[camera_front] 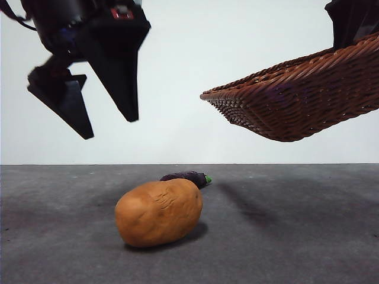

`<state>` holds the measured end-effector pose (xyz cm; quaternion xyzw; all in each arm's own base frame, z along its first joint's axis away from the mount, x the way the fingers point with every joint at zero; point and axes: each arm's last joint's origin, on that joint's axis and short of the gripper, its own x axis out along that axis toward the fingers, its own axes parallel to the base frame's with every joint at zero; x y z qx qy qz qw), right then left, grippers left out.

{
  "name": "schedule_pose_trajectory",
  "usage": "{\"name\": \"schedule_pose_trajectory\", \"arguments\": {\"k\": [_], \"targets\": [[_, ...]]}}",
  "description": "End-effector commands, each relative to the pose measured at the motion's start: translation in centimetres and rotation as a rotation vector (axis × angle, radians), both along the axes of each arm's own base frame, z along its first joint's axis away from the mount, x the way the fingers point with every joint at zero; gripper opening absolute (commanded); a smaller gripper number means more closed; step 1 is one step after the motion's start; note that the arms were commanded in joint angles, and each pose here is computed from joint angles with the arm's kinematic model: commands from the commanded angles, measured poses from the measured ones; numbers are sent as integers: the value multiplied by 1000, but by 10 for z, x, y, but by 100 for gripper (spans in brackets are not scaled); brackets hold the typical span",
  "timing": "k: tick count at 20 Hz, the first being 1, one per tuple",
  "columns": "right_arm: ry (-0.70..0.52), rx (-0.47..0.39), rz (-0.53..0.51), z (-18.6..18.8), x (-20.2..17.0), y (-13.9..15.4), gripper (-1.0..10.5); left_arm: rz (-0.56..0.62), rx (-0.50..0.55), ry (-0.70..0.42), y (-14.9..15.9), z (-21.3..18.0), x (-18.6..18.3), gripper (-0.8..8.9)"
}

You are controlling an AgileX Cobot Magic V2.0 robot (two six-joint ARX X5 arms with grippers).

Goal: Help me put the vegetables on the table into the basket

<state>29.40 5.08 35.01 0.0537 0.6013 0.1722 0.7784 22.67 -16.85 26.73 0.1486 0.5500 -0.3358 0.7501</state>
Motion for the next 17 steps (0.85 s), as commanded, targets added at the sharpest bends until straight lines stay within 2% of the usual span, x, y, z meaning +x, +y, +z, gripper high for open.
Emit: {"name": "schedule_pose_trajectory", "arguments": {"k": [1,3,6,8,12,17], "targets": [[-11,9,10,-1,1,0,-11,-50,-19,20,-3,-6,1,501],[-13,3,14,-1,1,0,-12,-123,-42,50,-9,-10,-1,502],[-14,0,13,-1,1,0,-11,-170,-27,44,-21,-16,-4,501],[-16,-1,13,-1,1,0,-11,-183,-22,54,-28,-23,-3,501],[-13,-56,-3,-1,1,-1,-11,-186,28,74,-43,-43,0,499],[-4,-59,-3,-2,0,-2,-11,-199,48,87,-56,-62,5,498]]}}
